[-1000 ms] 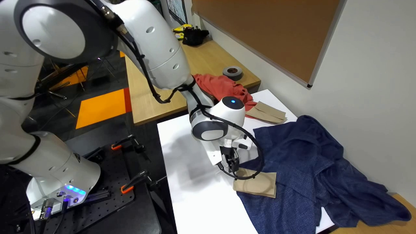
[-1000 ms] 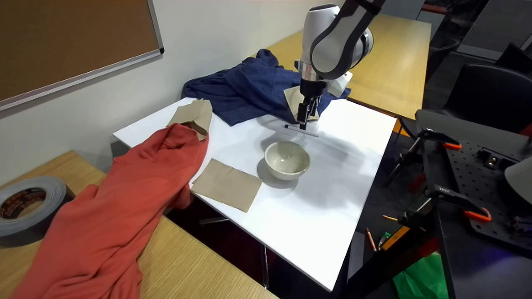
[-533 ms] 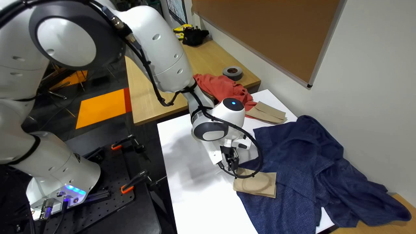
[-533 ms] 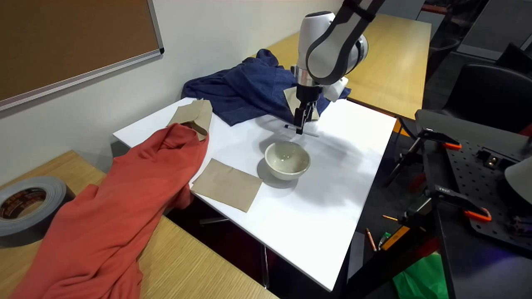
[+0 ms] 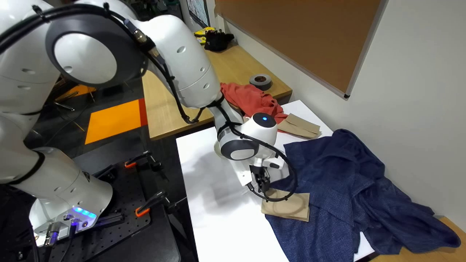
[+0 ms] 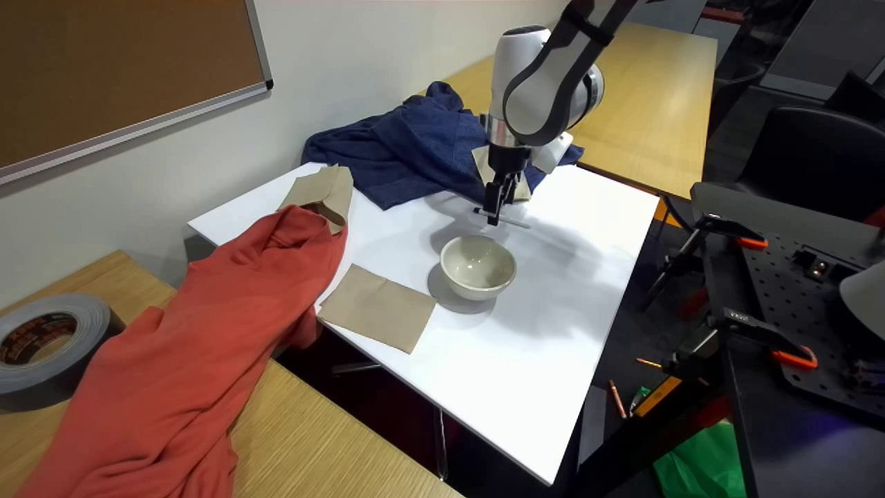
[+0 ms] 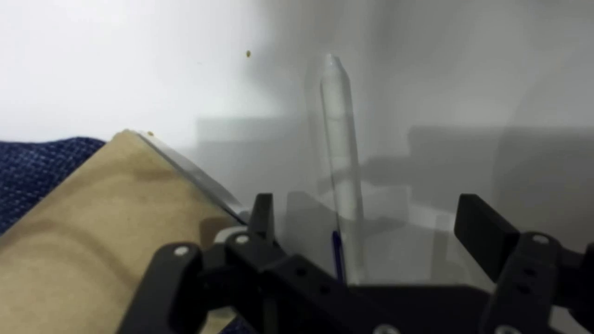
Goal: Pick the marker and put it in the bowl
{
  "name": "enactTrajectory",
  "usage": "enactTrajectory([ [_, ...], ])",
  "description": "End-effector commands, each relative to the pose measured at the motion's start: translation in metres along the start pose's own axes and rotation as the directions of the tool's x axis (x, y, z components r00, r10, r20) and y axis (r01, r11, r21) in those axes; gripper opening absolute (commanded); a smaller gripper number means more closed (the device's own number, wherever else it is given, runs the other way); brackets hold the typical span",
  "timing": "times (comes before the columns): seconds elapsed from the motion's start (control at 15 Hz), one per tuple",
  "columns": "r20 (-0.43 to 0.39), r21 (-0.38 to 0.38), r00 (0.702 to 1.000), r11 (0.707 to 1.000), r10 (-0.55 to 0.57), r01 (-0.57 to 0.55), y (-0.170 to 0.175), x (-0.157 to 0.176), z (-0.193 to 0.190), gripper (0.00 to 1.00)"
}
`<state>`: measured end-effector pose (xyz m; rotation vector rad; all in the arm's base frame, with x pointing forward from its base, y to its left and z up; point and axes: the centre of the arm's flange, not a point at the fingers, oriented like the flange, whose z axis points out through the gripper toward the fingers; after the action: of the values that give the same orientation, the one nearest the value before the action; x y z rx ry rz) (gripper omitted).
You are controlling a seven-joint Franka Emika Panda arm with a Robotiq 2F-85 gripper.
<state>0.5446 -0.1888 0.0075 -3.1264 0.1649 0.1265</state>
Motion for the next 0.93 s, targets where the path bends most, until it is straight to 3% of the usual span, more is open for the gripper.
enactTrajectory([
  [0.0, -0.009, 0.010, 1.000, 1.000, 0.001, -0.001, 0.003, 0.007, 0.003, 0.72],
  [0.6, -0.005, 0.009, 1.000, 1.000, 0.017, -0.017, 0.009, 0.007, 0.006, 0.03],
  [0.73, -0.012, 0.003, 1.000, 1.000, 0.028, -0.028, 0.009, 0.004, 0.000, 0.00],
  [0.87, -0.027, 0.001, 0.999, 0.999, 0.038, -0.037, 0.006, -0.001, -0.013, 0.03],
])
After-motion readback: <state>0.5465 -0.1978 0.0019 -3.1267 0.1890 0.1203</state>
